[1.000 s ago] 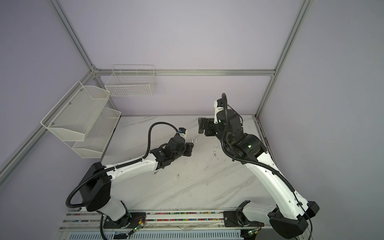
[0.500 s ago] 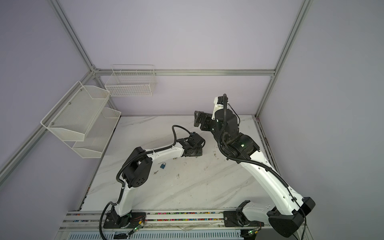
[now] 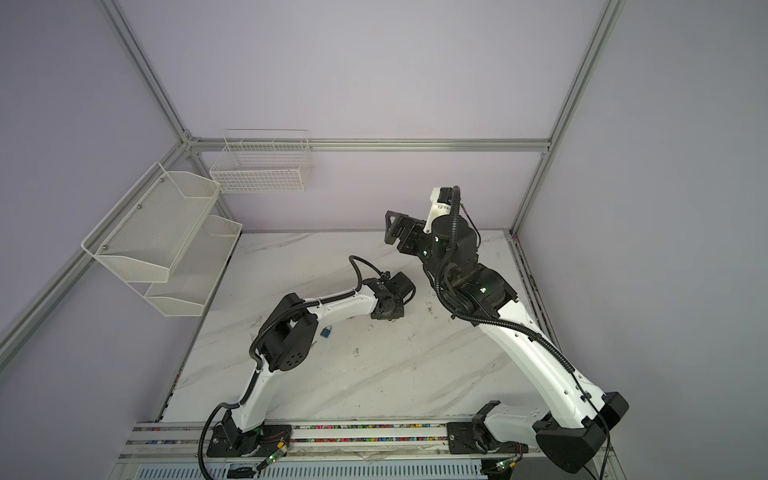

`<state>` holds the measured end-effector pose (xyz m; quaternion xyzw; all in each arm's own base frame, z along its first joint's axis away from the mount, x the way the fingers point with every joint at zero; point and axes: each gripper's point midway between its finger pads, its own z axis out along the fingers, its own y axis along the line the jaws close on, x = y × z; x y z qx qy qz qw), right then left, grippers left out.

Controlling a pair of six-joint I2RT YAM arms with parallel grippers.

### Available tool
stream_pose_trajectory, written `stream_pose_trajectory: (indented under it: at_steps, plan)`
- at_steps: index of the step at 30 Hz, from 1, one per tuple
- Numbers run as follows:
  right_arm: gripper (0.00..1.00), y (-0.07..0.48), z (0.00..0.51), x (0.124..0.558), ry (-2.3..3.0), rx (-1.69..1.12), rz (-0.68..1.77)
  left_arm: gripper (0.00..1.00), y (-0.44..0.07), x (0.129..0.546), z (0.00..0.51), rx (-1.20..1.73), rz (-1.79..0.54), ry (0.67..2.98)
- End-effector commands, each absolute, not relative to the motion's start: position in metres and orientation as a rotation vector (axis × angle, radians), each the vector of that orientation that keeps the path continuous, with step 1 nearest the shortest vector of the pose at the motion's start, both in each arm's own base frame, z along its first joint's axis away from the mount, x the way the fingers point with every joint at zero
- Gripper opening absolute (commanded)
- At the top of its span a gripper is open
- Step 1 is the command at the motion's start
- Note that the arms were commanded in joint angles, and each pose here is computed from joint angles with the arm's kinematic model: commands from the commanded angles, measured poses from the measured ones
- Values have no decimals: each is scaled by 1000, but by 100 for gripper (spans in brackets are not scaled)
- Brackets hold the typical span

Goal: Unlock with the key
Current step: 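Lower the black padlock and open the left gripper while the right arm swings inward, then move the right gripper over the small silver key while the left gripper draws back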

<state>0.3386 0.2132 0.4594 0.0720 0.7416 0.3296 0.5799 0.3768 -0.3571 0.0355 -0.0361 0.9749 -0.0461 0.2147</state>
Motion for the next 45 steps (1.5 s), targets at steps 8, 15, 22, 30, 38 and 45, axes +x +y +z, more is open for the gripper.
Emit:
stream_pose_trajectory:
  at_steps: [8,15,22,30,38,45]
  plan:
    - [98,220,487,330,1629,173,930,48,-372,388,69,-149,-233,2672]
    - [98,222,487,328,1625,170,952,55,-366,389,111,-182,-343,2616]
    - [98,236,462,328,1729,112,954,57,-319,380,170,-273,-469,2450]
    - [97,236,382,334,1945,116,824,60,-212,346,205,-329,-373,2299]
    - [89,300,279,318,2213,72,728,67,-115,312,231,-394,-278,2214]
    - [77,361,201,283,2391,54,698,71,-69,291,236,-497,-272,2193]
